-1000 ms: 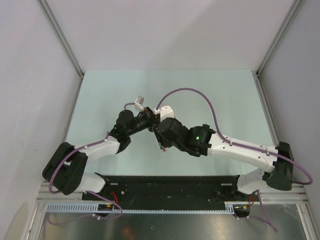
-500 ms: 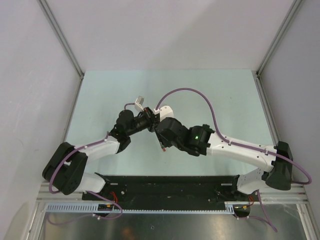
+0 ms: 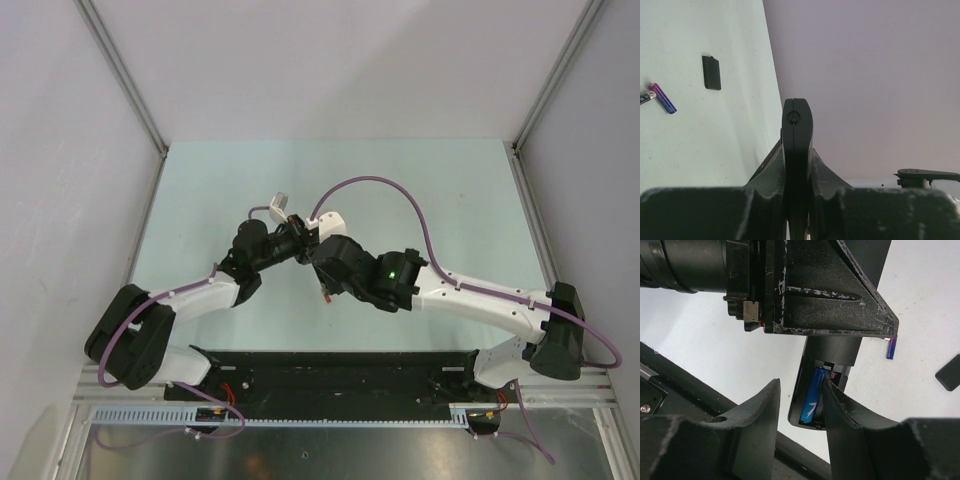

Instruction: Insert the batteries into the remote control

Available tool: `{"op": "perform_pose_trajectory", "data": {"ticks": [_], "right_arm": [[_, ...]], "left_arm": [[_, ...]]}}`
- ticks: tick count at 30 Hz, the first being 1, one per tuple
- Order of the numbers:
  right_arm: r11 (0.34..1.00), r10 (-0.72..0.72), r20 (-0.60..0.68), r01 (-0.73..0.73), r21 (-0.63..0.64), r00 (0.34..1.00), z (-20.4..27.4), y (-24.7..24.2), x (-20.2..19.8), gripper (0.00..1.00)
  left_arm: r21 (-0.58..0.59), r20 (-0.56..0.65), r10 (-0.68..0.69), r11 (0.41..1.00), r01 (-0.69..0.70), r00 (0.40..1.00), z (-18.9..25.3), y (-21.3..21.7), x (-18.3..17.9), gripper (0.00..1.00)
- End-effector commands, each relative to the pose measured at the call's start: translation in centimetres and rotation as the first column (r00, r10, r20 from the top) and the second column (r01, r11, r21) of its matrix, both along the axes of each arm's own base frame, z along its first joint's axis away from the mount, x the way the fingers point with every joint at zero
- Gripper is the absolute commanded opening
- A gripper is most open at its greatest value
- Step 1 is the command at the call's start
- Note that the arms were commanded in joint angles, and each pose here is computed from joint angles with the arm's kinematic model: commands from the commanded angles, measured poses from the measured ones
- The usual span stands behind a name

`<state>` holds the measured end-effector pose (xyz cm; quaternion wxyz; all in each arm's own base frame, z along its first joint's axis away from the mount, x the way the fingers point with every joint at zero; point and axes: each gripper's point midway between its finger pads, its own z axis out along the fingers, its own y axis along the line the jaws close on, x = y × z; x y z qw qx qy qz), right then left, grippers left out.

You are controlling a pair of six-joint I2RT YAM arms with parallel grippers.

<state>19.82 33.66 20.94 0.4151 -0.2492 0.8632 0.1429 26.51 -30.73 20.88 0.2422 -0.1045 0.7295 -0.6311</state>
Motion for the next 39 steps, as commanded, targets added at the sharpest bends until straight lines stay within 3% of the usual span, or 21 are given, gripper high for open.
{"op": "perform_pose_trajectory", "data": {"ticks": [1, 12, 19, 27, 29, 33, 39], "right_arm": [[0.997, 0.024, 0.019, -0.025, 0.075, 1.0, 2.1, 1.8, 0.1, 0.41], [0.997, 0.029, 0.017, -0.03, 0.07, 0.999, 1.9, 1.9, 0.0, 0.33], [0.997, 0.03, 0.017, -0.031, 0.073, 0.999, 2.0, 1.9, 0.0, 0.19], [0.997, 0.03, 0.015, -0.031, 0.068, 0.999, 1.8, 1.9, -0.1, 0.14], [0.997, 0.021, 0.015, -0.022, 0.069, 1.0, 1.8, 1.8, 0.0, 0.17], [0.997, -0.005, 0.021, 0.003, 0.082, 1.0, 2.3, 1.4, 0.2, 0.44], [0.991, -0.057, 0.032, 0.053, 0.12, 0.998, 3.6, 0.4, 0.7, 0.59]], "left_arm": [[-0.069, 0.113, -0.001, 0.998, 0.008, 0.994, 4.4, -0.4, 0.2, 0.0], [-0.068, 0.108, 0.001, 0.998, 0.007, 0.994, 4.2, -0.4, 0.3, 0.0], [-0.067, 0.108, -0.001, 0.998, 0.008, 0.994, 4.2, -0.4, 0.2, 0.0], [-0.068, 0.108, 0.001, 0.998, 0.007, 0.994, 4.2, -0.4, 0.2, 0.0], [-0.067, 0.106, 0.001, 0.998, 0.006, 0.994, 4.1, -0.4, 0.2, 0.0], [-0.063, 0.105, 0.0, 0.998, 0.006, 0.994, 3.9, -0.4, 0.2, 0.0], [-0.053, 0.095, 0.004, 0.999, 0.001, 0.995, 3.3, -0.3, 0.2, 0.0]]}}
